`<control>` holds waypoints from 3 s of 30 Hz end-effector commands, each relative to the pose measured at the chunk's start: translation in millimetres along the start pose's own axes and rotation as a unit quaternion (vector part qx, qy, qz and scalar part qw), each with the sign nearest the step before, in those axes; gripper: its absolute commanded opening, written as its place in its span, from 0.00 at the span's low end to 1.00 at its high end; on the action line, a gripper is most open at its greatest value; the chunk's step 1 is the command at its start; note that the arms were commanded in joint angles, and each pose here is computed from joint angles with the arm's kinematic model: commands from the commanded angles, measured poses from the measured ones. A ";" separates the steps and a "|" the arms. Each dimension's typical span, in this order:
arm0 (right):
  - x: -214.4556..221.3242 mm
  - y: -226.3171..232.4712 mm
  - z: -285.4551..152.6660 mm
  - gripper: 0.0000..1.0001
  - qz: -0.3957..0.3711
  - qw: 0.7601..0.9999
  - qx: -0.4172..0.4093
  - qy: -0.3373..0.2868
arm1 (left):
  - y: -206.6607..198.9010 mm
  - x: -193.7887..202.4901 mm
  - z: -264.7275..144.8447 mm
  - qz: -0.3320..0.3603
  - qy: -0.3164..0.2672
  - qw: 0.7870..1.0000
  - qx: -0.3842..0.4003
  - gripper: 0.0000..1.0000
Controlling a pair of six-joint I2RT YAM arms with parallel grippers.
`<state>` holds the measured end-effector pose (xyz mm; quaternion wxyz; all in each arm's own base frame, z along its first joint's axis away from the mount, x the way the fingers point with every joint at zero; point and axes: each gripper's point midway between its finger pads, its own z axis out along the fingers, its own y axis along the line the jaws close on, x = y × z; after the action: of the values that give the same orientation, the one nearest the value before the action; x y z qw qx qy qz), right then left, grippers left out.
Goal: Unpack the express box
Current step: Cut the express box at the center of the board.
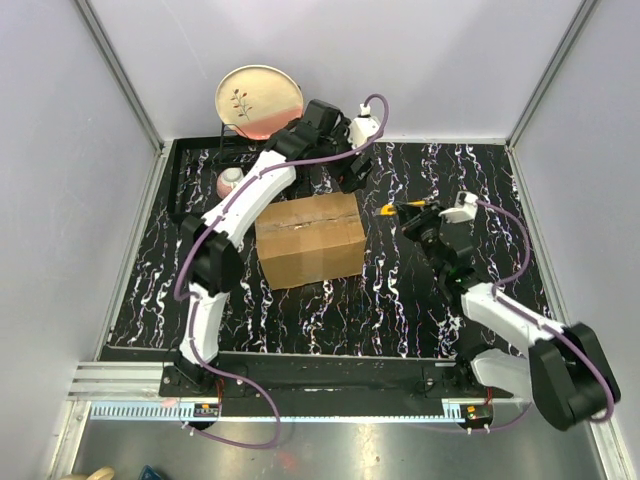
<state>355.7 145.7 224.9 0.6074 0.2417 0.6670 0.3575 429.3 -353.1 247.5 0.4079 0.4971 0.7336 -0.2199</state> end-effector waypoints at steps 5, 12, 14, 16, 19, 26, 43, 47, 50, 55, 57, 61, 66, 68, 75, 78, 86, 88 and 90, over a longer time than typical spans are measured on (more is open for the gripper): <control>33.4 22.9 -6.5 0.00 0.015 0.993 -0.089 0.071 | 45.3 -8.9 -6.5 -0.015 -0.028 0.996 -0.084 0.99; 39.8 26.0 -25.2 0.00 0.004 0.990 -0.100 0.098 | 67.3 2.5 -23.8 -0.037 -0.014 0.983 -0.177 0.99; 45.1 30.4 -27.7 0.00 0.003 0.989 -0.108 0.104 | 70.2 8.9 -21.5 -0.024 0.003 0.980 -0.199 0.99; 52.1 34.4 -30.4 0.00 0.000 0.987 -0.115 0.113 | 69.4 12.9 -19.4 -0.018 0.013 0.979 -0.202 0.99; 59.7 39.6 -34.5 0.00 -0.003 0.985 -0.122 0.121 | 63.9 19.5 -13.6 -0.014 0.026 0.981 -0.190 0.99; 70.3 41.1 -64.7 0.00 -0.002 0.981 -0.122 0.149 | 27.4 21.4 -12.1 -0.020 0.028 0.993 -0.117 0.99; 37.2 11.6 -87.3 0.00 0.022 0.996 -0.056 0.069 | -53.2 18.2 -36.5 0.017 0.036 0.996 0.074 0.99; 19.5 27.0 -75.6 0.00 0.033 0.997 -0.064 0.034 | -14.7 3.7 -30.0 0.015 0.020 0.999 -0.023 0.99; 3.5 22.4 -67.5 0.00 0.045 0.998 -0.049 -0.008 | -2.6 -0.7 -30.9 0.032 0.007 0.998 -0.060 0.99; -2.2 24.5 -49.0 0.00 0.087 0.992 -0.088 -0.019 | 5.5 20.1 -15.5 0.038 0.042 0.996 -0.072 0.99; -4.6 28.7 -46.5 0.00 0.106 0.988 -0.111 -0.021 | 3.7 28.7 -9.3 0.037 0.054 0.996 -0.065 0.99; -1.8 31.1 -48.1 0.00 0.115 0.982 -0.152 -0.011 | -5.5 42.8 -4.4 0.031 0.074 0.996 -0.039 0.99; 7.0 38.7 -49.3 0.00 0.139 0.971 -0.194 0.016 | -14.1 60.2 1.9 0.015 0.093 0.995 -0.021 0.99; 10.4 38.0 -48.0 0.00 0.145 0.969 -0.197 0.023 | -16.5 62.9 2.7 0.012 0.098 0.995 -0.017 0.99; 14.3 39.8 -41.2 0.00 0.151 0.968 -0.195 0.034 | -23.9 65.8 -3.2 0.001 0.103 0.995 -0.007 0.99; 18.3 37.1 -38.4 0.00 0.162 0.968 -0.190 0.042 | -23.6 69.7 -4.3 0.001 0.109 0.994 -0.010 0.99; 31.9 29.9 -31.9 0.00 0.192 0.962 -0.185 0.061 | -8.2 57.8 -11.1 0.015 0.108 0.993 -0.045 0.99; 31.3 30.4 -31.3 0.00 0.193 0.962 -0.185 0.061 | -3.1 45.7 -18.8 0.021 0.102 0.993 -0.057 0.99; 31.0 31.8 -30.7 0.00 0.197 0.960 -0.187 0.062 | 2.0 34.5 -27.7 0.025 0.095 0.993 -0.070 0.99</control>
<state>317.5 183.7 190.6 0.4934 0.2476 0.6142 0.5639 404.2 -316.3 190.9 0.3308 0.5112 0.7818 -0.1345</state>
